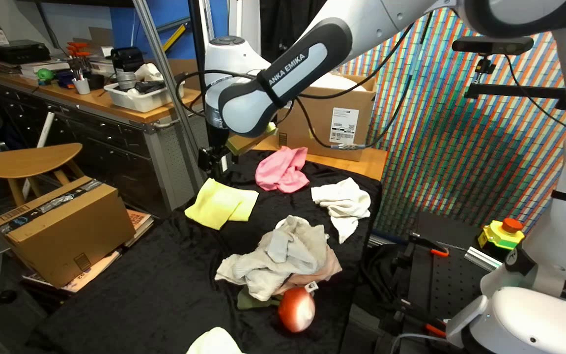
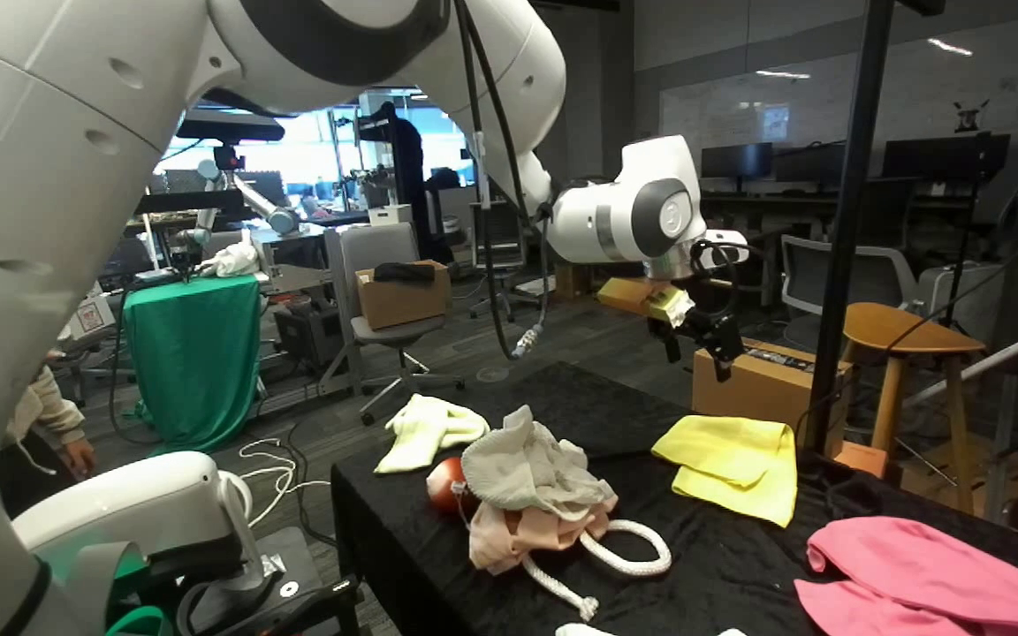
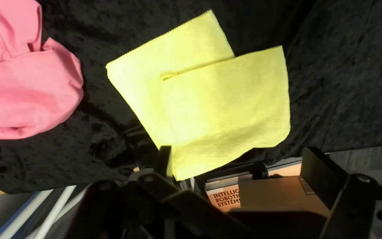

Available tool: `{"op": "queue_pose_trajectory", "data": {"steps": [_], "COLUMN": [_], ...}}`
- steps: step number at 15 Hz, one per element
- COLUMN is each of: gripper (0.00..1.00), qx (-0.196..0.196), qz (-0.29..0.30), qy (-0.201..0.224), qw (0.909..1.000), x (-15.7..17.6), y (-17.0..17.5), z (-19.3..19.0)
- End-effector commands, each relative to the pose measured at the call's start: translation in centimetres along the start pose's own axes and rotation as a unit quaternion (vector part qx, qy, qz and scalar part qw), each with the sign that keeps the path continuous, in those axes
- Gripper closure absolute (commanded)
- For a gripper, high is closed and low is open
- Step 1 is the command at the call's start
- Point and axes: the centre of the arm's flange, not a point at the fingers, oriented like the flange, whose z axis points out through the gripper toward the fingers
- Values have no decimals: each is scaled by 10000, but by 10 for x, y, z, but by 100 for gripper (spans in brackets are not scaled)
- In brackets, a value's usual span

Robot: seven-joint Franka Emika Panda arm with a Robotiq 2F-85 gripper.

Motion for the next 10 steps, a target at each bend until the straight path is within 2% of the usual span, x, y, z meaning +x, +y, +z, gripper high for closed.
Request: {"op": "queue_pose_trajectory", "data": {"steps": [1,6,10], "gripper": [0,0,0], "qx": [-66,-103,25], "qz": [400,975,1608], "qy": [-3,-231,-259], "qw": [9992,9949,9866], "x": [58,85,98], "y": [-19,-39,-40], "z": [30,70,97]}}
